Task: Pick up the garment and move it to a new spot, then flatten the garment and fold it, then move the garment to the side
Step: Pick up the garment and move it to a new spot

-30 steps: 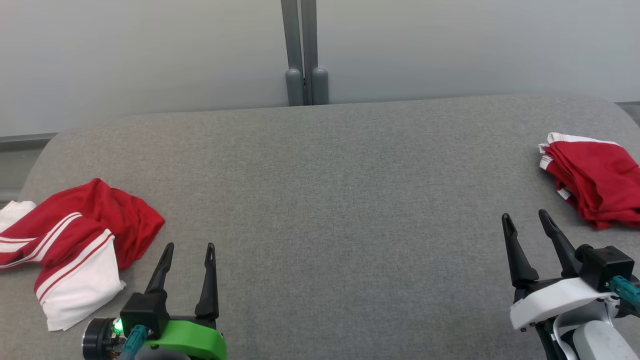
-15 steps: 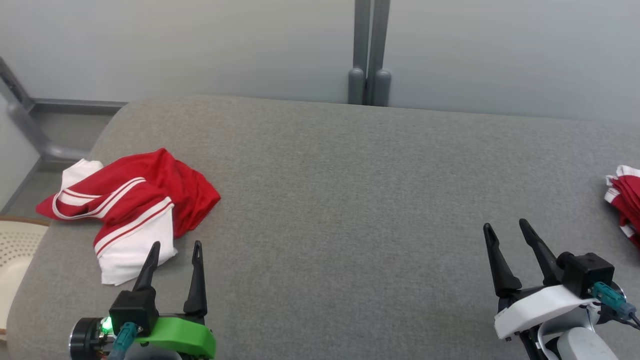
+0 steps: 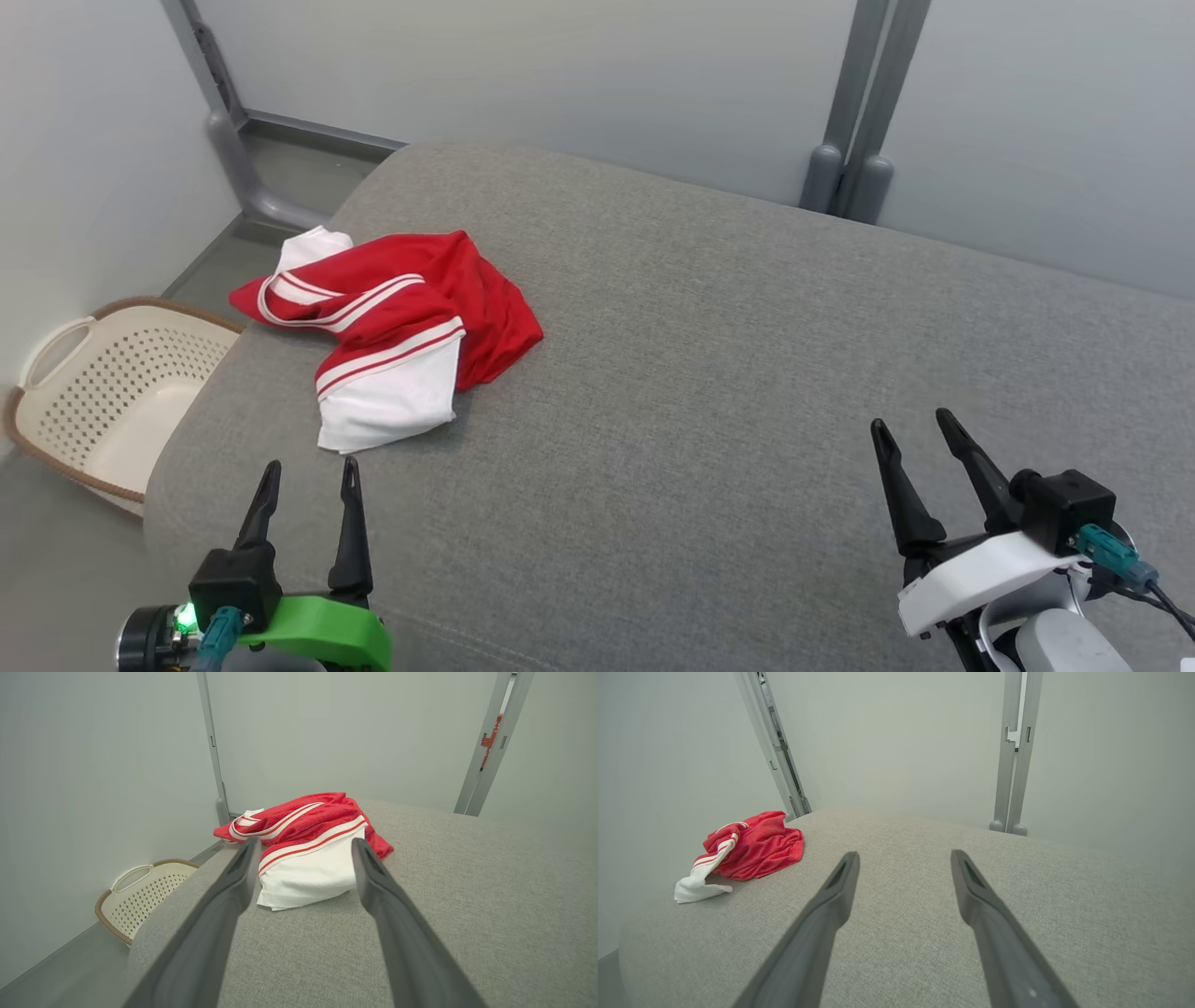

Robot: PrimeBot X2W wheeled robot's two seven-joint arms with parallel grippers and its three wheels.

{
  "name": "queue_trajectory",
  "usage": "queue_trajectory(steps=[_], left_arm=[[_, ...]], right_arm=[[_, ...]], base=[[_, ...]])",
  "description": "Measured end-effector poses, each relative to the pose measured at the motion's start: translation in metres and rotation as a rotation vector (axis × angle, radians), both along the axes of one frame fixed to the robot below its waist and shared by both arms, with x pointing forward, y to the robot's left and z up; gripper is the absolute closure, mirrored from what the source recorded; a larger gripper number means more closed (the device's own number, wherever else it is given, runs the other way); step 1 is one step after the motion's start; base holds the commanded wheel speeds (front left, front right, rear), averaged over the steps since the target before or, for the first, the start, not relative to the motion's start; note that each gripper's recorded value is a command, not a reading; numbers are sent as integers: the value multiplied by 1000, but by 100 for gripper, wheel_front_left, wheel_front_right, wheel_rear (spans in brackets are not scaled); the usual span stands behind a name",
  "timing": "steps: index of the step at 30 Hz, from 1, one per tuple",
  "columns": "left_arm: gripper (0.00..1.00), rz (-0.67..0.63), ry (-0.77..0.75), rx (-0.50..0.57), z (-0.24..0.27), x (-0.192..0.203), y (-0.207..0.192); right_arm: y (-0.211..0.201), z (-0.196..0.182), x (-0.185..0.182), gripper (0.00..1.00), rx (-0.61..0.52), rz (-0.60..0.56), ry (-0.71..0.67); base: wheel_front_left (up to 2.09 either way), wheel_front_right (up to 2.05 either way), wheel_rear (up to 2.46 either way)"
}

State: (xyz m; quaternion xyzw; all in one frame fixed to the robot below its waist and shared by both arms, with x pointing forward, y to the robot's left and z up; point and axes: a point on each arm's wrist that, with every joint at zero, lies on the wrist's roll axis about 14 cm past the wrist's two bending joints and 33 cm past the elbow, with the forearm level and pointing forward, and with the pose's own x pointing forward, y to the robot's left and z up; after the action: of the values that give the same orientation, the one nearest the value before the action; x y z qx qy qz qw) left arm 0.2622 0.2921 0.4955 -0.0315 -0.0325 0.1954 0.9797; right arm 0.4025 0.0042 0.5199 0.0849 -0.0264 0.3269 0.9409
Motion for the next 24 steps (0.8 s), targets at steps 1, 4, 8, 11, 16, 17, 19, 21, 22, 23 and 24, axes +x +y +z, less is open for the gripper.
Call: queue_trajectory(steps=[1, 4, 8, 11, 16, 17, 19, 21, 22, 23, 24], left_arm=[[0, 11, 0, -1, 0, -3, 3], [0, 34, 0, -3, 0, -9, 7], [0, 44, 10, -8, -3, -10, 10], [0, 23, 18, -16, -3, -4, 9], [0, -47, 27, -35, 13, 25, 9], [0, -61, 36, -38, 17, 32, 11], [0, -83, 59, -44, 24, 45, 14], [0, -109, 73, -103, 32, 61, 16], [0, -131, 93, -123, 34, 70, 14], [0, -149, 130, -116, 34, 76, 13], [0, -164, 157, -118, 37, 84, 14]], right_arm=[[4, 1, 0, 0, 0, 12, -1], [13, 0, 0, 0, 0, 36, -1], [16, -1, 1, 0, 0, 46, 0], [15, -2, 2, 0, -1, 47, 4], [9, -4, 6, 0, 1, 34, 7], [7, -5, 6, 0, 1, 29, 10], [4, -6, 7, 0, -1, 22, 11], [-1, -4, 11, 0, 1, 10, 3], [-3, -3, 13, 0, 4, 2, 0], [-6, -3, 15, 0, 4, -6, 0], [-10, -4, 16, 0, 4, -15, 0]], base=[[0, 0, 0], [0, 0, 0], [0, 0, 0], [0, 0, 0], [0, 0, 0], [0, 0, 0], [0, 0, 0], [0, 0, 0], [0, 0, 0], [0, 0, 0], [0, 0, 0]])
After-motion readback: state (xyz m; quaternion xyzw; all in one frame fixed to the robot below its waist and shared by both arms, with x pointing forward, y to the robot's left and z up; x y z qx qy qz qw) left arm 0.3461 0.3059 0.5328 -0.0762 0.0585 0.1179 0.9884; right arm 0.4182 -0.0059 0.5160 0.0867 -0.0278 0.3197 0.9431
